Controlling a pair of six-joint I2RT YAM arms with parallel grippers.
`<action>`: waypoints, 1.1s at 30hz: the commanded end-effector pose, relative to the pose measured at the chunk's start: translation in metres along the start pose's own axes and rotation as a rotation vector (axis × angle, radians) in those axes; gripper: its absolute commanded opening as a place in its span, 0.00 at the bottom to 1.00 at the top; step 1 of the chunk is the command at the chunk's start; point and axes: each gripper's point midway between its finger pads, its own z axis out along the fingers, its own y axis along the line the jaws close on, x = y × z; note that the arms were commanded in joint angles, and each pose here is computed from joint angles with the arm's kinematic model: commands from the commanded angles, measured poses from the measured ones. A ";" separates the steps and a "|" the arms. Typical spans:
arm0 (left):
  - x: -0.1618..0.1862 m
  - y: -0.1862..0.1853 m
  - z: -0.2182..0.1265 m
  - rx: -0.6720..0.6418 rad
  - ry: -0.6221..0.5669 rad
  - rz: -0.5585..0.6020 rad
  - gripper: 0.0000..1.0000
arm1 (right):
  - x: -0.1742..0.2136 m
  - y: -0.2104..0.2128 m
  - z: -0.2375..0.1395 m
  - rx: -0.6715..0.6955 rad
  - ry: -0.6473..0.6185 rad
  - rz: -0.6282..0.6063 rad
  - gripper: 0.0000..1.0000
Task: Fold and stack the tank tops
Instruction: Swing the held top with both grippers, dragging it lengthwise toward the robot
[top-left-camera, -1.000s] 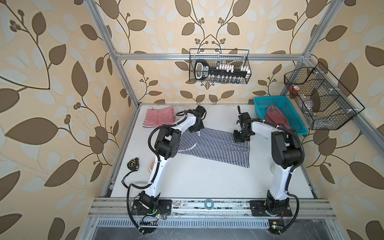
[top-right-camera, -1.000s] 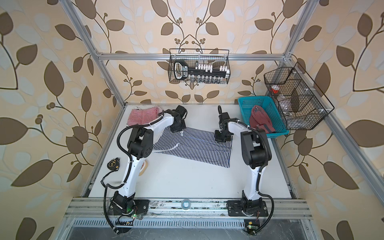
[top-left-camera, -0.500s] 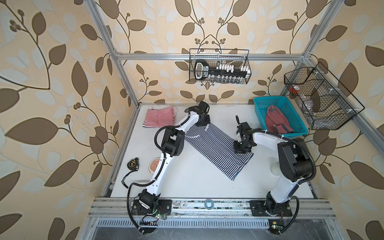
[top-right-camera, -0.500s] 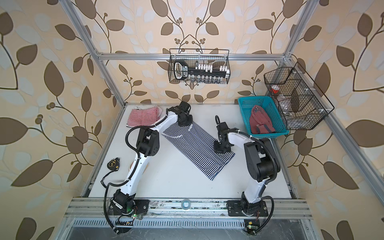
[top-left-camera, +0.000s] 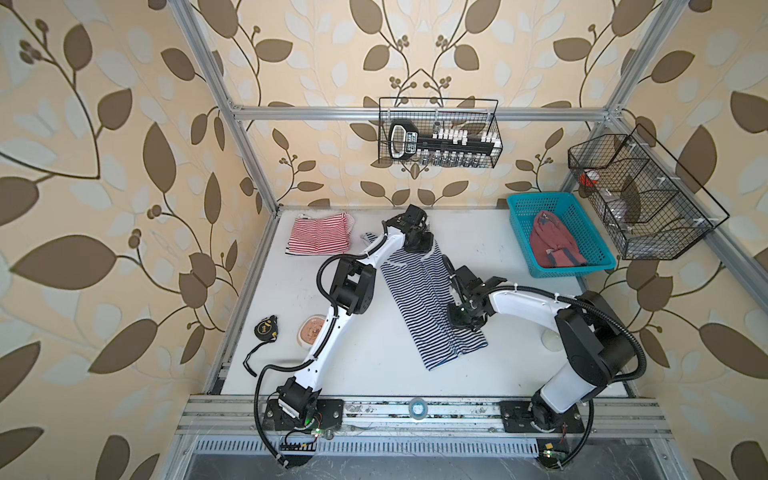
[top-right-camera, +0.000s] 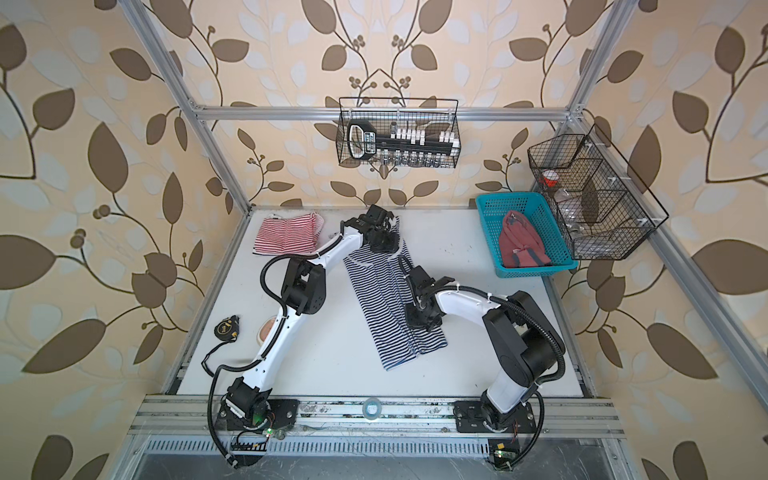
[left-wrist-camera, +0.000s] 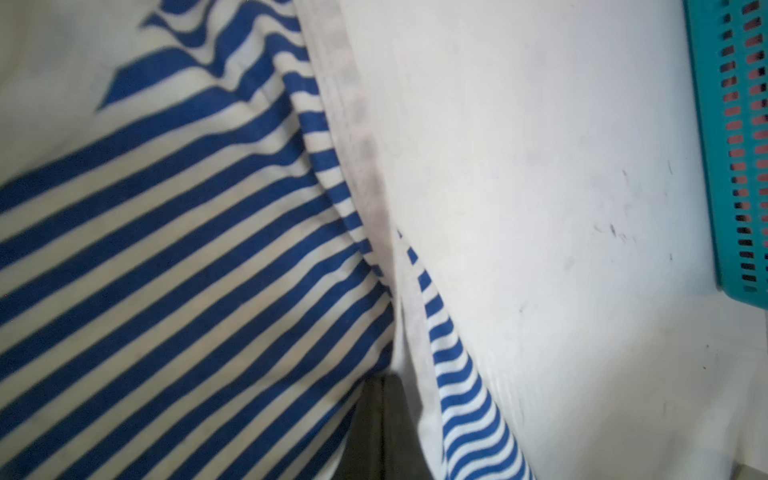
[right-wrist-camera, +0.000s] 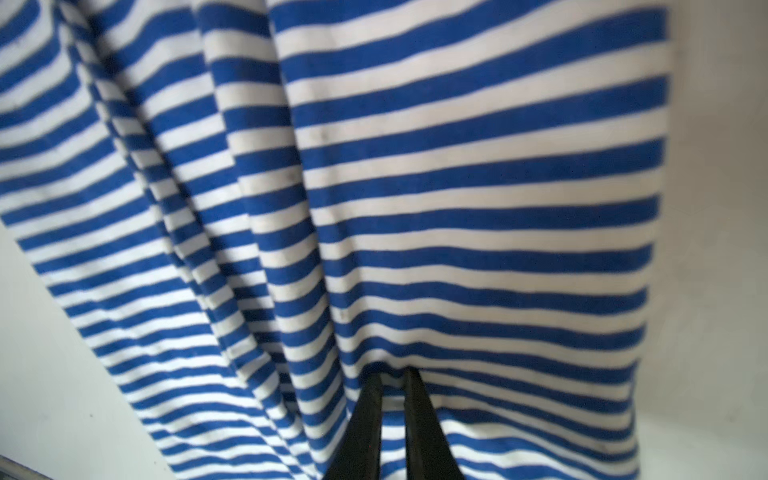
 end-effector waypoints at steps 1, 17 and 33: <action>0.036 0.006 0.026 0.027 0.114 0.055 0.03 | 0.107 -0.042 0.034 0.186 0.346 0.051 0.16; -0.027 -0.050 -0.106 -0.036 -0.068 0.260 0.51 | 0.058 0.029 -0.009 0.019 0.121 -0.053 0.20; 0.069 -0.026 -0.279 -0.342 -0.068 -0.072 0.56 | 0.058 0.011 -0.072 -0.113 -0.132 -0.024 0.38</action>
